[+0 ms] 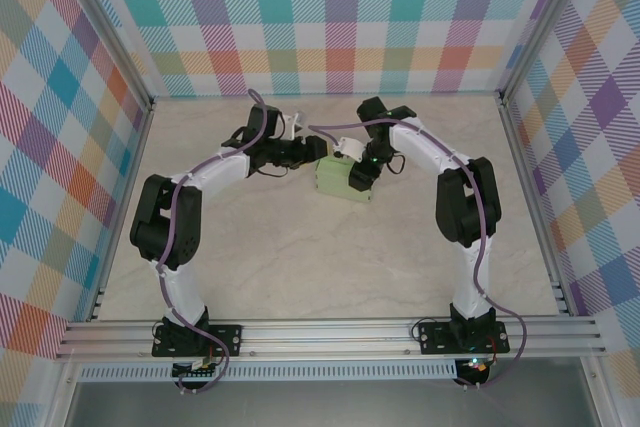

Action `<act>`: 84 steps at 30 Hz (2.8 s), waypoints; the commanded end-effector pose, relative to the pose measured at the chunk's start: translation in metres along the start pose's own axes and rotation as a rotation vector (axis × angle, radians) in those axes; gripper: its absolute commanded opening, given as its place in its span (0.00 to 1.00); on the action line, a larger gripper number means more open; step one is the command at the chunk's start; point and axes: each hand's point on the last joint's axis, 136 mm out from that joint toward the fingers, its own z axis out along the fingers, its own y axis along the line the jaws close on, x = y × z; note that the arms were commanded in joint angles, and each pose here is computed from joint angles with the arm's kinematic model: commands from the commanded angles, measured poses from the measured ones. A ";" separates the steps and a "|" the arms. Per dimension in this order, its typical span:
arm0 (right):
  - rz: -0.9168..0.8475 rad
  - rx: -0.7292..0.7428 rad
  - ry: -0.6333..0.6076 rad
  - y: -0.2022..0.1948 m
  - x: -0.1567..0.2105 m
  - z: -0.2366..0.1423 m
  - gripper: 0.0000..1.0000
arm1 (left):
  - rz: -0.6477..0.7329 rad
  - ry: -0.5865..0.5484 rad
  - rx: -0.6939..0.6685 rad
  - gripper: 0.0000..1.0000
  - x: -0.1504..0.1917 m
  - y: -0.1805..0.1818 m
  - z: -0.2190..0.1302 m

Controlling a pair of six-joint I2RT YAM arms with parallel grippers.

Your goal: Fold the paper box

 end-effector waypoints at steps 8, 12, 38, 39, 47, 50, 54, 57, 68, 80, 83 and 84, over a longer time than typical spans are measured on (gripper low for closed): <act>0.036 -0.039 0.011 0.000 0.002 0.010 0.52 | -0.016 0.031 0.061 0.64 0.012 -0.028 0.003; 0.025 -0.044 0.021 0.001 0.005 0.013 0.52 | -0.052 0.038 0.080 0.64 0.010 -0.033 0.003; -0.182 0.018 -0.108 0.009 -0.013 0.012 0.61 | -0.175 0.045 0.161 0.65 0.010 -0.041 0.011; -0.196 0.027 -0.121 0.009 -0.014 0.012 0.60 | -0.163 0.045 0.156 0.65 0.011 -0.040 0.010; -0.376 -0.044 -0.184 0.041 -0.007 0.010 0.49 | 0.055 -0.068 0.129 0.82 -0.004 -0.026 -0.046; -0.397 -0.078 -0.198 0.049 -0.007 0.007 0.49 | 0.291 -0.116 0.097 0.88 0.001 -0.031 -0.075; -0.422 -0.100 -0.227 0.056 -0.013 -0.003 0.50 | 0.601 -0.204 0.021 0.90 0.020 -0.025 -0.105; -0.450 -0.134 -0.222 0.062 -0.011 -0.007 0.52 | 0.848 -0.278 -0.070 0.90 0.031 -0.008 -0.117; -0.477 -0.127 -0.163 0.058 -0.004 -0.009 0.55 | 1.200 -0.021 0.103 0.86 0.100 0.013 -0.075; -0.290 -0.060 -0.306 0.046 -0.031 -0.040 0.72 | 1.261 0.037 0.057 0.86 0.109 0.020 -0.030; -0.214 -0.028 -0.359 0.040 -0.038 -0.056 0.74 | 1.245 0.010 0.029 0.85 0.101 0.017 -0.033; -0.188 -0.018 -0.380 0.039 -0.040 -0.062 0.75 | 1.238 -0.003 0.019 0.86 0.099 0.015 -0.034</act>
